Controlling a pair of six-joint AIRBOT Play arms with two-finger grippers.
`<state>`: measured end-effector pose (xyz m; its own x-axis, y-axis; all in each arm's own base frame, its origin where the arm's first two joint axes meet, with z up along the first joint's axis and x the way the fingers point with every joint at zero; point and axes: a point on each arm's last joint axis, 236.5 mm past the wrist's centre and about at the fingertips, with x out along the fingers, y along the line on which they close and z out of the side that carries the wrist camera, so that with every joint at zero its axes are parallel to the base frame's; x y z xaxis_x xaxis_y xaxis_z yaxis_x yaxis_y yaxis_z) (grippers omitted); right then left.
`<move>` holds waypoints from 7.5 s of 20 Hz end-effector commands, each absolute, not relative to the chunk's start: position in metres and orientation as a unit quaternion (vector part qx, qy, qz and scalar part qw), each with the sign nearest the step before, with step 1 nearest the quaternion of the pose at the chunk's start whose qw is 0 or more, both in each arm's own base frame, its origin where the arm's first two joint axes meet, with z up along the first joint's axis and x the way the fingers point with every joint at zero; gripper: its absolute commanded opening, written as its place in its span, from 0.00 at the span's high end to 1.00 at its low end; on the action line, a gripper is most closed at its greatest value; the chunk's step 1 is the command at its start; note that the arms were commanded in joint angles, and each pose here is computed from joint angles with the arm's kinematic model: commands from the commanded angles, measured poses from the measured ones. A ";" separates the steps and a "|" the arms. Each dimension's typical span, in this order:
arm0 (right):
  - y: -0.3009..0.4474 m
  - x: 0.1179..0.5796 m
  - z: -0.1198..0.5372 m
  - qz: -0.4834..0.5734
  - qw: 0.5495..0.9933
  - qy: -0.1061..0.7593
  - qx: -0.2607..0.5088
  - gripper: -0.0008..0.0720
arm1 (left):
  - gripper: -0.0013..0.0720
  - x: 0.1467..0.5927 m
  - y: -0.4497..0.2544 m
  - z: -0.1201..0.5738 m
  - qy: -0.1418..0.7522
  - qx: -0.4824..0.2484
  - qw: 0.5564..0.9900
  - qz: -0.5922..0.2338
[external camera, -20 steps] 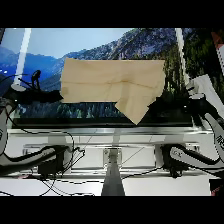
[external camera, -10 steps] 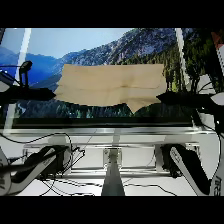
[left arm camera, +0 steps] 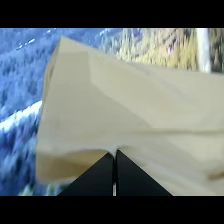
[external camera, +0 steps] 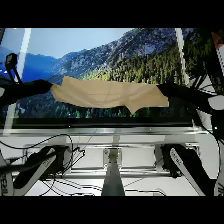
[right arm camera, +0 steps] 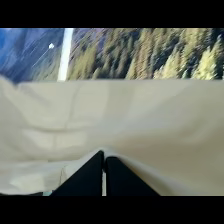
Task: Fold the clothes and pants, and hang the long-sleeved shirts on hangers.
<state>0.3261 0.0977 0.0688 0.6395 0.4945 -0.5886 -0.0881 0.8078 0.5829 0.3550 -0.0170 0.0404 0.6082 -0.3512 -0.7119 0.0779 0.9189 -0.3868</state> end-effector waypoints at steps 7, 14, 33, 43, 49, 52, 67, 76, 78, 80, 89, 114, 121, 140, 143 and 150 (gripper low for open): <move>0.031 0.430 -0.027 -0.045 0.862 0.342 0.372 0.97 | 0.96 0.447 -0.018 -0.062 0.396 -0.418 0.818 -0.022; 0.038 0.427 -0.036 -0.038 0.853 0.362 0.375 0.12 | 0.31 0.443 -0.031 -0.071 0.413 -0.389 0.821 -0.061; 0.045 0.430 0.003 0.017 0.887 0.358 0.291 0.12 | 0.18 0.382 -0.006 -0.107 0.609 -0.135 0.768 -0.143; 0.119 0.409 -0.004 0.140 0.894 0.392 0.169 0.97 | 0.96 0.405 -0.065 -0.092 0.544 -0.118 0.787 -0.267; 0.244 0.408 0.017 0.257 0.873 0.391 0.136 0.97 | 0.96 0.409 -0.079 0.061 0.453 -0.099 0.836 -0.294; 0.318 0.404 0.003 0.306 0.837 0.431 0.142 0.97 | 0.96 0.374 -0.092 0.125 0.423 -0.083 0.845 -0.317; 0.363 0.426 -0.024 0.330 0.786 0.521 0.033 0.97 | 0.96 0.352 -0.141 0.177 0.362 -0.085 0.852 -0.369; 0.089 0.471 0.045 0.140 0.817 0.557 0.057 0.97 | 0.96 0.371 -0.360 0.084 0.395 -0.182 0.780 -0.450; 0.036 0.463 0.042 0.096 0.809 0.576 0.066 0.97 | 0.96 0.371 -0.400 0.074 0.384 -0.213 0.782 -0.442; -0.003 0.453 0.037 0.062 0.798 0.594 0.087 0.97 | 0.96 0.371 -0.428 0.064 0.374 -0.209 0.792 -0.435; -0.032 0.375 -0.058 0.085 0.713 0.673 0.178 0.76 | 0.01 0.368 -0.431 0.049 0.375 -0.164 0.798 -0.443; 0.200 0.371 -0.098 0.225 0.728 0.606 0.229 0.97 | 0.51 0.403 -0.060 -0.030 0.600 0.259 0.751 -0.089; 0.092 0.449 0.006 0.099 0.835 0.493 0.223 0.97 | 0.62 0.406 0.016 0.044 0.550 0.154 0.820 0.027; -0.248 0.149 0.046 -0.447 0.646 0.501 0.363 0.97 | 0.62 0.399 0.002 0.071 0.523 0.093 0.847 0.011; -0.260 0.115 0.046 -0.482 0.616 0.507 0.362 0.97 | 0.62 0.399 0.002 0.071 0.523 0.094 0.847 0.011; -0.279 0.107 0.050 -0.509 0.619 0.470 0.370 0.03 | 0.62 0.399 0.002 0.071 0.523 0.094 0.847 0.011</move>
